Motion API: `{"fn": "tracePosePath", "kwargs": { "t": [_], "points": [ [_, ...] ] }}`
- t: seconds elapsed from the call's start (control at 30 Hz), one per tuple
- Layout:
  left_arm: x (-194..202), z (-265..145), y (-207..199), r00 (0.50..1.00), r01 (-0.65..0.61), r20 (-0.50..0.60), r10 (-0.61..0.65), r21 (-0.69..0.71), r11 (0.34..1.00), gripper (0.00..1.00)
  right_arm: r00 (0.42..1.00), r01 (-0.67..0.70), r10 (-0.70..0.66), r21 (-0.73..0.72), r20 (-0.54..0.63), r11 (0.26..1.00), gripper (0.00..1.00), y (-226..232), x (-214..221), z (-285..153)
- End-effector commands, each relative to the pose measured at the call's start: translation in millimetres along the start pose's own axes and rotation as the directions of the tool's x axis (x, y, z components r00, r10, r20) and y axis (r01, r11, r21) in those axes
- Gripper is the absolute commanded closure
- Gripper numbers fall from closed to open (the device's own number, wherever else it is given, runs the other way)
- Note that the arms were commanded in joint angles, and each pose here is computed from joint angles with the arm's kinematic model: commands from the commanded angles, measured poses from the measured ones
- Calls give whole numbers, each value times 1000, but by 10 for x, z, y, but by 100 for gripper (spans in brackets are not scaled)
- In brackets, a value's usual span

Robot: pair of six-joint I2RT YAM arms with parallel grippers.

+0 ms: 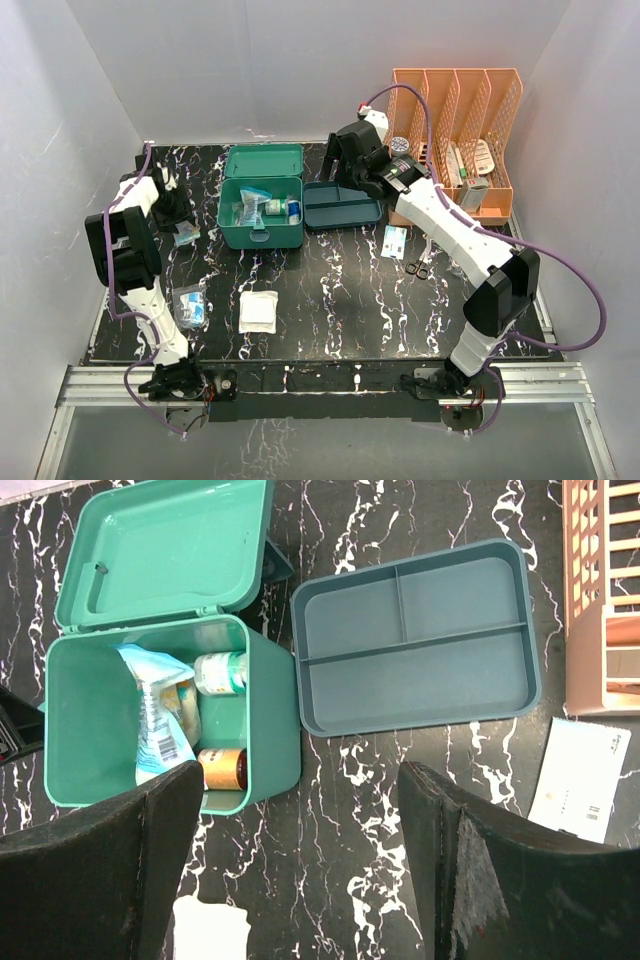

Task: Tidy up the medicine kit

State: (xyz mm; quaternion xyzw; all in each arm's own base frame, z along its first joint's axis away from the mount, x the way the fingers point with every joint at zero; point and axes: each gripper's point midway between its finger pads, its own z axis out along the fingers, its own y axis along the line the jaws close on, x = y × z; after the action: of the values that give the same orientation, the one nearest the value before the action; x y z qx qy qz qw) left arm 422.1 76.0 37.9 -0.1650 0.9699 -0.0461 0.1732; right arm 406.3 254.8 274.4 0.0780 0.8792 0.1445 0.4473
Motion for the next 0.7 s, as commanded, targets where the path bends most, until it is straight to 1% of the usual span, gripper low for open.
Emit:
{"fn": "tracePosePath", "kwargs": {
  "t": [0.0, 0.07, 0.17, 0.23, 0.3, 0.4, 0.43, 0.47, 0.6, 0.63, 0.67],
  "points": [
    [201, -18, 73, 999, 10, -50, -12, -37, 999, 49, 996, -54, 56, -30, 72, 998, 23, 0, -225, -188],
    [272, 3, 97, 998, 11, -65, -14, -46, 999, 51, 995, -61, 63, -29, 72, 998, 23, -16, -216, -193],
    [348, 21, 133, 997, 11, -78, -16, -62, 998, 53, 995, -69, 70, -27, 72, 997, 23, -42, -212, -213],
    [370, 28, 144, 997, 7, -79, -12, -66, 998, 55, 994, -75, 76, -23, 73, 997, 23, -68, -204, -225],
    [401, 47, 160, 996, 4, -87, -10, -71, 997, 61, 994, -83, 85, -23, 75, 996, 23, -88, -197, -245],
    [430, 62, 175, 995, -1, -97, -6, -76, 997, 76, 992, -98, 100, -20, 73, 995, 23, -121, -175, -252],
    [434, 62, 173, 995, -5, -98, -3, -76, 997, 79, 992, -101, 102, -20, 72, 995, 23, -129, -169, -258],
    [440, 62, 179, 995, -6, -100, -2, -76, 997, 84, 992, -105, 107, -22, 73, 994, 23, -132, -168, -267],
    [492, 74, 193, 993, -12, -115, 3, -79, 997, 98, 990, -118, 119, -21, 77, 993, 23, -163, -169, -281],
    [506, 76, 196, 993, -15, -120, 6, -79, 997, 100, 990, -121, 122, -21, 78, 992, 23, -170, -169, -285],
    [513, 71, 197, 993, -18, -122, 8, -79, 997, 100, 989, -123, 125, -23, 78, 992, 23, -169, -167, -290]
  ]
}}
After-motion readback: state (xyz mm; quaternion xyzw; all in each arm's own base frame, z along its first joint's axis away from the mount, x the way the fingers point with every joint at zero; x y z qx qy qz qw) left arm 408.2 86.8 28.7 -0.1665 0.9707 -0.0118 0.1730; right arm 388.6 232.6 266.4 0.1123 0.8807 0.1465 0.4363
